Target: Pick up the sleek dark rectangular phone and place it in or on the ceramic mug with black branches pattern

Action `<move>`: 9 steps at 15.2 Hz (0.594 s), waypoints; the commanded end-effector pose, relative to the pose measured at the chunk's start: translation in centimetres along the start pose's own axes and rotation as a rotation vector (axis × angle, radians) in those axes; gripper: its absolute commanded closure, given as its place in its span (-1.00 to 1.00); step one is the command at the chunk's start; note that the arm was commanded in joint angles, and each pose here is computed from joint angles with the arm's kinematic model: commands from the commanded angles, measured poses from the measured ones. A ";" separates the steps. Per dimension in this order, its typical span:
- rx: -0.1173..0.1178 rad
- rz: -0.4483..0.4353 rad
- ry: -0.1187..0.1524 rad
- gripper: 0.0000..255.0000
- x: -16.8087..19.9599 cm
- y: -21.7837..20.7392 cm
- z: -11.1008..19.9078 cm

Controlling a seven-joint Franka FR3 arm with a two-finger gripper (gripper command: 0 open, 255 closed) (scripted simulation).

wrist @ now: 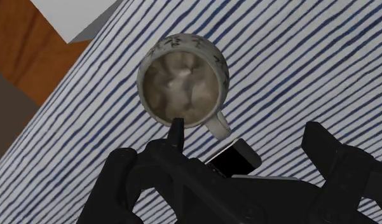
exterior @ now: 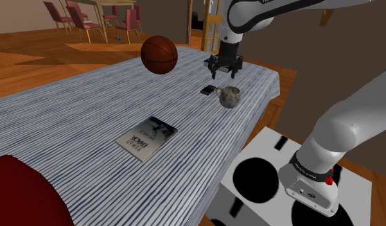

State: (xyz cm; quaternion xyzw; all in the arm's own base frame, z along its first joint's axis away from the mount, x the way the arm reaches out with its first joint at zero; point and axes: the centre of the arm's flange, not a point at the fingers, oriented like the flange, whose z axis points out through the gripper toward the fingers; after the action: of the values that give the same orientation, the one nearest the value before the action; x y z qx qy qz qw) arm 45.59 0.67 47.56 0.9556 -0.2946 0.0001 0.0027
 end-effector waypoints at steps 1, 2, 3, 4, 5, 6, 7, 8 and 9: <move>-0.008 0.101 0.001 -1.00 2.0 -1.0 1.6; -0.012 0.149 0.001 -1.00 3.0 -1.5 2.3; -0.017 0.196 0.002 -1.00 4.0 -1.8 3.1; -0.021 0.243 0.002 -1.00 5.1 -2.1 3.9; -0.026 0.290 0.002 -1.00 6.2 -2.4 4.6; -0.030 0.338 0.002 -1.00 7.3 -2.5 5.4; -0.035 0.385 0.003 -1.00 8.3 -2.7 6.2; -0.039 0.432 0.003 -1.00 9.4 -2.8 7.0; -0.044 0.479 0.003 -1.00 10.5 -2.8 7.7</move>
State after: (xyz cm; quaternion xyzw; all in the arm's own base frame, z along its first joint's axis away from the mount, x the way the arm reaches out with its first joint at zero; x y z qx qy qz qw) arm 54.81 -2.74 40.73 0.8714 -0.4901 -0.0041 0.0216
